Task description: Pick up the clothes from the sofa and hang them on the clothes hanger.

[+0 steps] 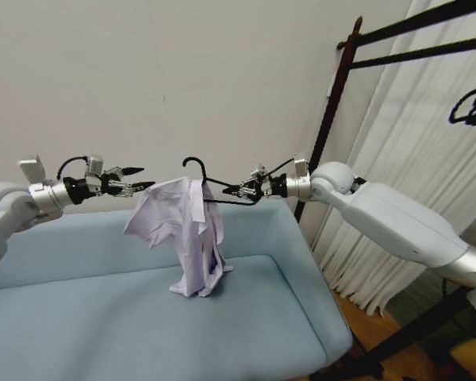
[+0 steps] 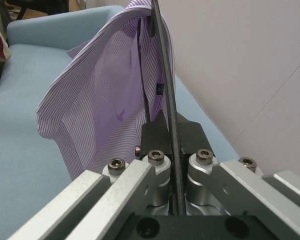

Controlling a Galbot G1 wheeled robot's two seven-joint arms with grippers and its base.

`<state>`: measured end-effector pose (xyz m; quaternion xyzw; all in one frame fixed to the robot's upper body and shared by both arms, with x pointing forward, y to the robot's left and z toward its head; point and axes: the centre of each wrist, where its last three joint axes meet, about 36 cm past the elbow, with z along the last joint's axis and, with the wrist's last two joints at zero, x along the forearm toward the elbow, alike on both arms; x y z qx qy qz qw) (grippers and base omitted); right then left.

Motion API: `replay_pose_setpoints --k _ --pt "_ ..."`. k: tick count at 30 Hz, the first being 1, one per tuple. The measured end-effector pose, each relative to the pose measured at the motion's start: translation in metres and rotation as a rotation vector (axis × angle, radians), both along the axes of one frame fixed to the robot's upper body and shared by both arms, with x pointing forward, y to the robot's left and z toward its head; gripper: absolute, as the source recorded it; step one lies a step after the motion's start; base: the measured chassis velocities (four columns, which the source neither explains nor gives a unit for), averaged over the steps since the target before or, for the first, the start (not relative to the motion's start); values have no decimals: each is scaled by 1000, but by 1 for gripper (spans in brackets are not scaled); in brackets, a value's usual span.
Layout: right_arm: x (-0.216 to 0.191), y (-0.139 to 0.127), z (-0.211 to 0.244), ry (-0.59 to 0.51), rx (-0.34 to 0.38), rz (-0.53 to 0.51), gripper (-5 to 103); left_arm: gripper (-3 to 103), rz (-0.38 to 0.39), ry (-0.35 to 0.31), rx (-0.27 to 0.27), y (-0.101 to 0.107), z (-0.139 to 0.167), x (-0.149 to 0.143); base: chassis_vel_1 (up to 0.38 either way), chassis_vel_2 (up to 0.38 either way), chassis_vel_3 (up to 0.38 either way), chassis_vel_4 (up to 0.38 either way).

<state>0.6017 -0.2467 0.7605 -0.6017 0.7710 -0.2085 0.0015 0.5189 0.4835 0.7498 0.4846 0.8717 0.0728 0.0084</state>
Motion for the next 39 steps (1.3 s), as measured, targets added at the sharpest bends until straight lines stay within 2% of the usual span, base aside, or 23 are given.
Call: replay_pose_setpoints --k 3,9,19,22,23,26,28,29,31,32,36,38,39 --pt "1 2 0 2 -3 3 2 100 -29 22 50 -6 -6 11 0 0 0 0" --pt "-3 3 -1 6 2 13 2 100 -40 25 67 -17 -7 27 0 0 0 0" --pt "-6 -3 -2 0 11 7 2 100 -43 30 85 -22 -10 41 0 0 0 0" --pt "-5 -3 -2 -3 13 7 2 103 -47 31 88 -24 -13 44 0 0 0 0" --pt "-5 -3 -1 -5 14 7 2 98 -49 32 93 -25 -14 46 0 0 0 0" --pt "-5 -3 -2 -9 15 8 2 94 -56 34 103 -25 -17 47 0 0 0 0" --pt "-5 -3 -5 -19 20 3 2 84 -61 36 107 -25 -19 49 0 0 0 0" --pt "-5 -3 -5 -21 22 1 2 84 -64 37 107 -25 -19 49 0 0 0 0" --pt "-6 -2 -6 -24 25 -1 2 72 -69 37 105 -26 -19 51 0 0 0 0" --pt "-6 -2 -6 -24 25 -1 2 72 -69 37 105 -26 -19 51 0 0 0 0" --pt "-5 -1 -6 -24 25 -1 2 51 -77 36 98 -28 -19 53 0 0 0 0" --pt "-4 -1 -5 -25 26 -2 2 51 -78 36 97 -29 -20 54 0 0 0 0" --pt "-4 -2 -4 -25 26 -3 2 45 -80 36 94 -29 -20 55 0 0 0 0"
